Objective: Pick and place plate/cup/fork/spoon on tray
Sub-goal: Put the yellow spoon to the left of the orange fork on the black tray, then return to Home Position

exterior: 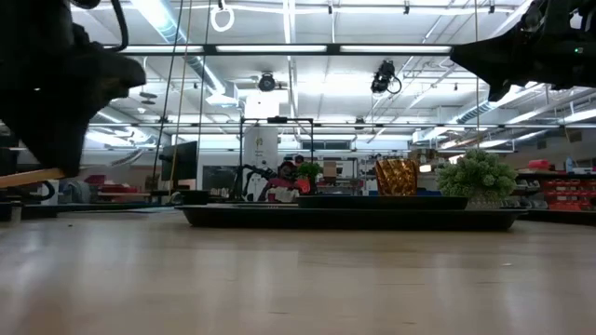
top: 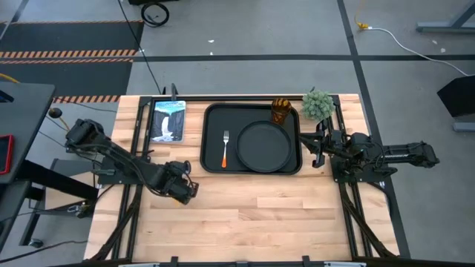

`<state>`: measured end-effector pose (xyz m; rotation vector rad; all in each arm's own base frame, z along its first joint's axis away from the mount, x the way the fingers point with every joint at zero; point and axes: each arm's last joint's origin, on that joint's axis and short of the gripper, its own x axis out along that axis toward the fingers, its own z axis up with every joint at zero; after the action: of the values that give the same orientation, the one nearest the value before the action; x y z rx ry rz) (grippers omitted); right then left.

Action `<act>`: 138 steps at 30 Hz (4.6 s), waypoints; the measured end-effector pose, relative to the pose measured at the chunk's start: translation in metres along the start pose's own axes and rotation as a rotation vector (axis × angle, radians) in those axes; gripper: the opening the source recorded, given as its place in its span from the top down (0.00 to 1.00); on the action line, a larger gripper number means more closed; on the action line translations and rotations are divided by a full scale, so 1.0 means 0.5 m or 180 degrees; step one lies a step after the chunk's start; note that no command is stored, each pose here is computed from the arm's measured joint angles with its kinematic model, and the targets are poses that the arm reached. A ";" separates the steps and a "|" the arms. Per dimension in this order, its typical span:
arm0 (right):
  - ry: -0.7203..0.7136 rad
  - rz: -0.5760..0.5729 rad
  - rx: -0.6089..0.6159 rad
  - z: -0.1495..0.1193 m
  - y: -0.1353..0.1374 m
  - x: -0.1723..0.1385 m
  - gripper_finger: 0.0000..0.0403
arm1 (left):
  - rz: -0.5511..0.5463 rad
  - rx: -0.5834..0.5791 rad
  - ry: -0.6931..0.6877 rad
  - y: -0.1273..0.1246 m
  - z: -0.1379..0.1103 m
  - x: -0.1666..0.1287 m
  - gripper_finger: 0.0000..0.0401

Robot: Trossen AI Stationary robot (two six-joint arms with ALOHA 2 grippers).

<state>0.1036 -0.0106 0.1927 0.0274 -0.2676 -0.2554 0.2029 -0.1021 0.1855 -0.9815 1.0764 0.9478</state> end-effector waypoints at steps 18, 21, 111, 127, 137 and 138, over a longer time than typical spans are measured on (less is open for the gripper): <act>-0.0002 0.0000 0.0001 0.000 0.000 0.000 0.83 | -0.0968 -0.0411 -0.0907 -0.059 0.254 0.015 0.84; -0.0002 -0.0001 0.0001 0.000 0.000 0.000 0.83 | -0.0993 -0.0440 -0.0946 -0.052 0.297 0.023 0.83; -0.0003 0.0000 0.0002 0.000 0.000 0.000 0.83 | -0.1606 0.1616 -0.1111 -0.174 0.355 0.033 0.67; -0.0002 0.0000 0.0000 0.000 0.000 0.000 0.83 | -0.1571 0.2862 -0.2613 -0.207 0.255 -0.096 0.67; -0.0003 0.0000 0.0001 0.000 0.000 0.000 0.83 | -0.1825 0.3349 -0.3269 -0.074 0.202 -0.174 0.67; -0.0004 -0.0001 0.0001 0.000 0.000 0.000 0.83 | -0.1865 0.3308 -0.3317 -0.052 0.199 -0.166 0.67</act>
<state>0.1035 -0.0106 0.1928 0.0276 -0.2689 -0.2557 0.2356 -0.0258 0.2884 0.1388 0.2228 0.2082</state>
